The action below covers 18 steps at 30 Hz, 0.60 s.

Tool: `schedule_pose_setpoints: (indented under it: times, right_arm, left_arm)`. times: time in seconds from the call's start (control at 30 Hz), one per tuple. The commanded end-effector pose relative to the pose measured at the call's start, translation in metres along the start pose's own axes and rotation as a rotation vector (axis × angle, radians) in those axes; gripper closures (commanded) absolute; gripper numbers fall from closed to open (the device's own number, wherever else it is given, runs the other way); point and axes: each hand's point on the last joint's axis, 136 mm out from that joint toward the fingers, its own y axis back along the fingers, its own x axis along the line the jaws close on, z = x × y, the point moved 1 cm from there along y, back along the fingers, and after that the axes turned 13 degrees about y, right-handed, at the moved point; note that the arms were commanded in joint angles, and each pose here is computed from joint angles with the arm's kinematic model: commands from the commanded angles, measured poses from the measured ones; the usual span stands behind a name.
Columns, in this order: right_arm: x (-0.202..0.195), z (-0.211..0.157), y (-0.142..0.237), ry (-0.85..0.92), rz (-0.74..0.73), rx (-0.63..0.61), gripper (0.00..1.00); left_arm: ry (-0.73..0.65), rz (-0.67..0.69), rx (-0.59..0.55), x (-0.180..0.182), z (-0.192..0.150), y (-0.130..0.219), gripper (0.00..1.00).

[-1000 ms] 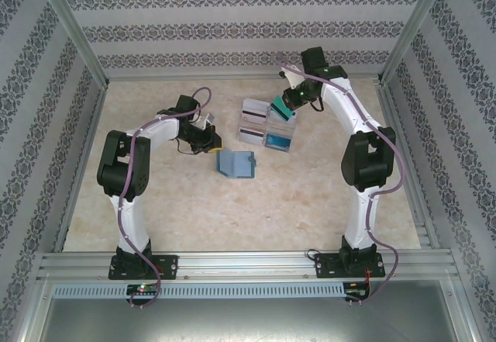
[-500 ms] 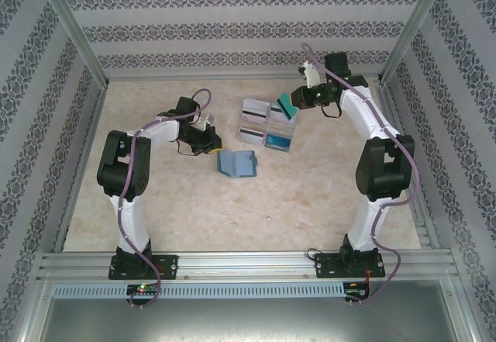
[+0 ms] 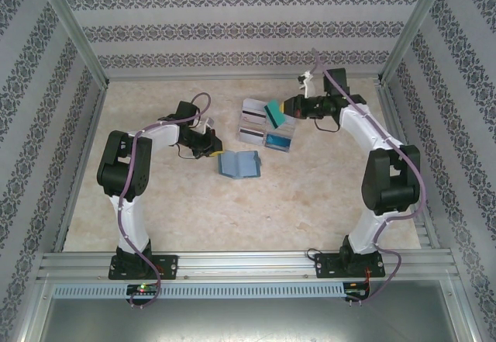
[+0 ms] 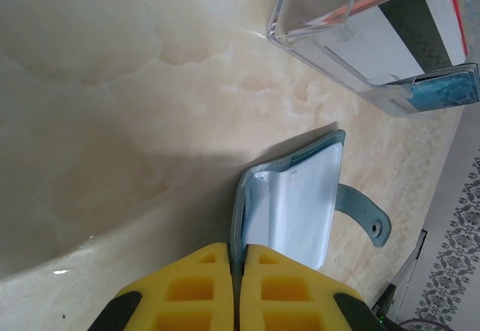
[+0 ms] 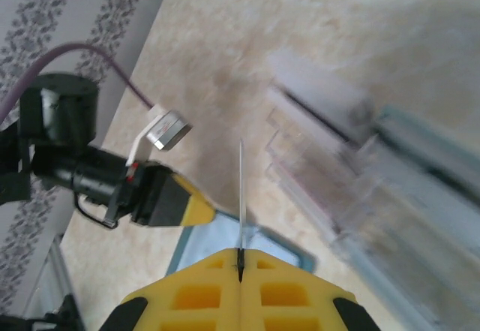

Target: Put the credit cards into the card holder

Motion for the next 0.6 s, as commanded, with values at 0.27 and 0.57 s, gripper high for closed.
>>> schedule_pose_setpoints:
  times: [0.27, 0.57]
  right_arm:
    - [0.056, -0.069, -0.067, -0.126, 0.067, 0.048, 0.99]
    - [0.059, -0.114, -0.102, -0.242, -0.004, -0.018, 1.00]
  left_arm:
    - [0.031, -0.042, -0.086, -0.001, -0.001, 0.013, 0.95]
    - [0.107, -0.050, -0.089, 0.027, -0.011, -0.002, 0.96]
